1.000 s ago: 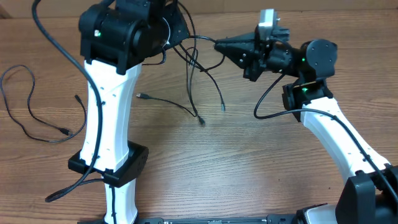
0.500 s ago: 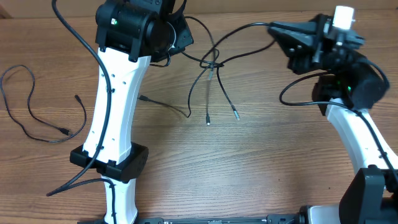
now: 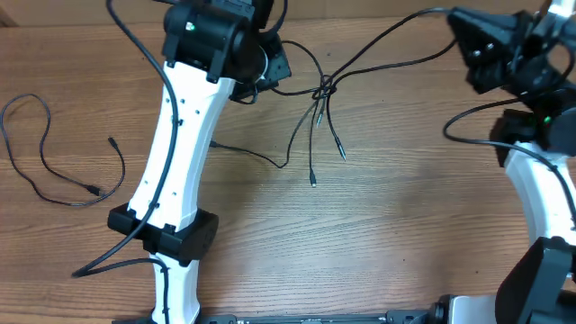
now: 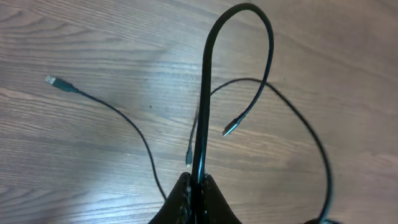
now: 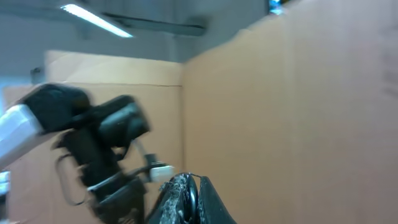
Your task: Untangle cables
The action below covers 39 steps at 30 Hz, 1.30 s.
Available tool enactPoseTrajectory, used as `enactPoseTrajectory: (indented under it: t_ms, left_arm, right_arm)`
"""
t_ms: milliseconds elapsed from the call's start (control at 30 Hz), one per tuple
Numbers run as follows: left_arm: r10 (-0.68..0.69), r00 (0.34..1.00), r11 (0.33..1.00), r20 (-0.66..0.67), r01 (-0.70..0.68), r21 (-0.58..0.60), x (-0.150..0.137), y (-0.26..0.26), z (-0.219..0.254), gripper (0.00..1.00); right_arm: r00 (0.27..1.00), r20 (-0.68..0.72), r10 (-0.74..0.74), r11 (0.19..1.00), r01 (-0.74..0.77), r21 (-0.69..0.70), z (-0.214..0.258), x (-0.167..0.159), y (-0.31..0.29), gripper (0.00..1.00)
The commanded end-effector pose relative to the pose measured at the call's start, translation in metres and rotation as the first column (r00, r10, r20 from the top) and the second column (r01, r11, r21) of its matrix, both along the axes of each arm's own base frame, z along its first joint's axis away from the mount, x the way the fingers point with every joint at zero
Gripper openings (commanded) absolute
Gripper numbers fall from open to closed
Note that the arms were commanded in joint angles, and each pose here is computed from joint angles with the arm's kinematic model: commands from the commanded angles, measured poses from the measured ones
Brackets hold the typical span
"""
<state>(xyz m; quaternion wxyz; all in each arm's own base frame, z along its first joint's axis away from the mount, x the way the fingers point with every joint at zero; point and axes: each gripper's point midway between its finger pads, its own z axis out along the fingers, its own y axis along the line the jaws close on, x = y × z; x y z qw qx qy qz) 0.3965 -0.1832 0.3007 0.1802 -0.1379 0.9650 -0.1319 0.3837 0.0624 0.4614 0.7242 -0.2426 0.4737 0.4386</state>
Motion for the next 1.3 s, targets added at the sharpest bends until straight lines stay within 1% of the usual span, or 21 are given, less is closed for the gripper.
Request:
enactPoseTrajectory:
  t_ms: [0, 133, 267, 333, 367, 467, 500, 567, 667, 867, 1033, 1167, 1233, 1267]
  left_arm:
    - [-0.071, 0.997, 0.997, -0.007, 0.071, 0.029, -0.005, -0.009, -0.005, 0.04]
    - [-0.166, 0.986, 0.986, -0.004, 0.166, 0.028, -0.013, -0.024, -0.005, 0.04]
    - [-0.299, 0.954, 0.954, 0.001, 0.299, 0.013, -0.023, -0.041, -0.004, 0.04]
    - [-0.325, 0.946, 0.946, 0.0, 0.325, -0.005, -0.026, -0.046, -0.003, 0.04]
    - [-0.331, 0.944, 0.943, -0.002, 0.331, -0.02, -0.028, -0.049, -0.003, 0.04]
    - [-0.352, 0.936, 0.934, 0.001, 0.351, -0.07, -0.031, -0.058, 0.0, 0.04]
    - [-0.359, 0.933, 0.93, 0.003, 0.358, -0.087, -0.031, -0.061, 0.001, 0.04]
    - [-0.375, 0.927, 0.92, 0.007, 0.373, -0.124, -0.034, -0.067, 0.003, 0.04]
    - [-0.388, 0.922, 0.91, 0.013, 0.385, -0.155, -0.035, -0.072, 0.006, 0.04]
    - [-0.388, 0.921, 0.908, 0.028, 0.388, -0.159, -0.032, -0.074, 0.008, 0.04]
    - [-0.387, 0.921, 0.908, 0.039, 0.388, -0.157, -0.03, -0.075, 0.009, 0.04]
    - [-0.366, 0.927, 0.911, 0.08, 0.374, -0.175, -0.021, -0.08, 0.015, 0.04]
    - [-0.347, 0.932, 0.913, 0.102, 0.361, -0.188, -0.016, -0.083, 0.019, 0.04]
    - [-0.345, 0.931, 0.913, 0.116, 0.362, -0.19, -0.013, -0.084, 0.02, 0.04]
  right_arm:
    - [0.991, -0.051, -0.127, 0.992, 0.128, 0.017, -0.004, 0.019, -0.036, 0.04]
    - [0.953, -0.189, -0.238, 0.971, 0.235, -0.035, -0.039, 0.049, -0.065, 0.04]
    - [0.904, -0.289, -0.315, 0.949, 0.297, -0.107, -0.074, 0.065, -0.085, 0.04]
    - [0.883, -0.335, -0.328, 0.945, 0.302, -0.128, -0.088, 0.069, -0.089, 0.04]
    - [0.875, -0.356, -0.329, 0.944, 0.3, -0.136, -0.094, 0.071, -0.089, 0.13]
    - [0.842, -0.43, -0.328, 0.945, 0.292, -0.149, -0.112, 0.074, -0.09, 0.45]
    - [0.83, -0.453, -0.326, 0.945, 0.288, -0.151, -0.118, 0.074, -0.091, 0.5]
    - [0.797, -0.516, -0.313, 0.949, 0.278, -0.146, -0.13, 0.075, -0.091, 0.56]
    - [0.748, -0.6, -0.283, 0.958, 0.255, -0.135, -0.147, 0.073, -0.089, 0.58]
    - [0.678, -0.712, -0.182, 0.982, 0.161, -0.098, -0.169, 0.062, -0.076, 0.66]
    - [0.621, -0.783, -0.045, 0.999, 0.032, -0.032, -0.18, 0.043, -0.057, 0.67]
    - [0.522, -0.852, 0.038, 0.999, -0.032, 0.025, -0.196, 0.032, -0.038, 0.67]
    - [0.495, -0.868, 0.049, 0.998, -0.065, 0.02, -0.205, 0.026, -0.026, 0.68]
    - [0.48, -0.876, 0.058, 0.996, -0.089, 0.017, -0.209, 0.022, -0.017, 0.7]
